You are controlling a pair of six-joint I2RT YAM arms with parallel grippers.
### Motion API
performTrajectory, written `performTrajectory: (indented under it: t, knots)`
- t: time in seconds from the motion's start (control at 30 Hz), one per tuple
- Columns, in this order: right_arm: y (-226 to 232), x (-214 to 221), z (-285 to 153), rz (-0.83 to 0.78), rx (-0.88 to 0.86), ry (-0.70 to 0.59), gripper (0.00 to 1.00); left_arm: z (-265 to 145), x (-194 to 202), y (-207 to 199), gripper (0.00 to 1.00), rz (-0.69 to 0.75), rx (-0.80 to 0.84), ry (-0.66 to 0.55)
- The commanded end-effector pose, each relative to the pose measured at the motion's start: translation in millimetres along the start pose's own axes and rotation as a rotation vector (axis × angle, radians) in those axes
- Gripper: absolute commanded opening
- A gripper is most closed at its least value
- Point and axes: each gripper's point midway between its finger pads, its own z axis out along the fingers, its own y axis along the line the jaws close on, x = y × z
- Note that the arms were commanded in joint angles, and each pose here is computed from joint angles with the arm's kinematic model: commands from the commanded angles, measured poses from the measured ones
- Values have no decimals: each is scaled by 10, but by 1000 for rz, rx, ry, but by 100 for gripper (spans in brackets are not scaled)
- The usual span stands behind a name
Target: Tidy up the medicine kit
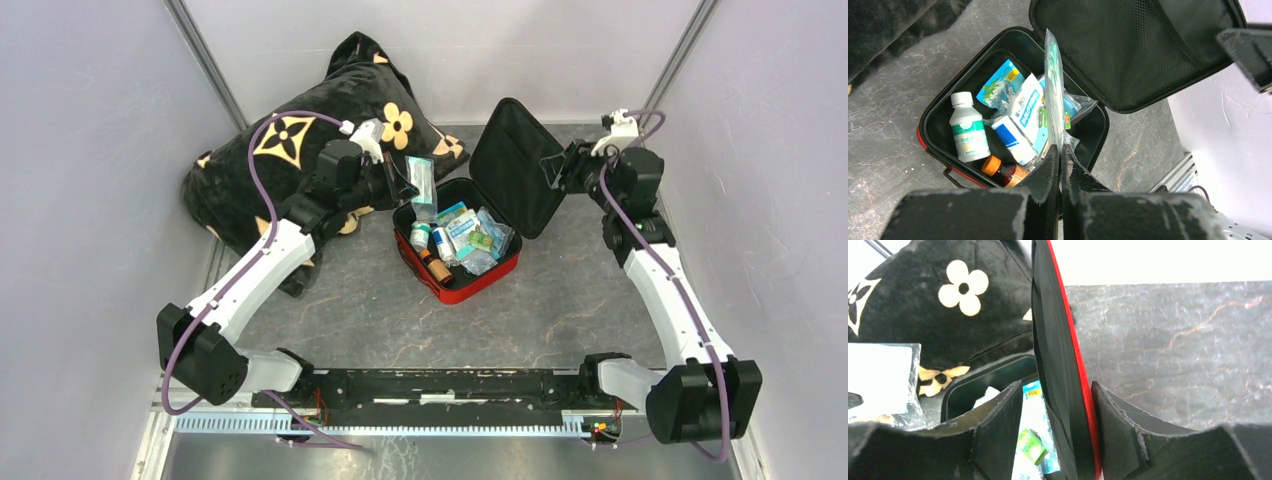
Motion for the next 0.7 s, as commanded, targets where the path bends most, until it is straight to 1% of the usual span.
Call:
performTrajectory:
  t: [0.0, 0.1, 0.2, 0.37, 0.6, 0.67]
  knots:
    - [149, -325, 69, -90, -60, 5, 60, -62, -101, -102, 2, 67, 46, -37]
    - [189, -395, 195, -104, -88, 60, 60, -39, -80, -102, 2, 64, 53, -30]
    - [212, -361, 331, -110, -119, 155, 59, -5, -42, -94, 2, 58, 61, -20]
    - [220, -303, 505, -111, -158, 286, 53, 31, -5, -89, 2, 56, 72, -12]
    - [184, -285, 607, -114, -157, 346, 46, 75, 26, -58, 2, 60, 67, -1]
    - [176, -285, 621, -116, -156, 353, 42, 86, 40, -52, 2, 59, 66, 3]
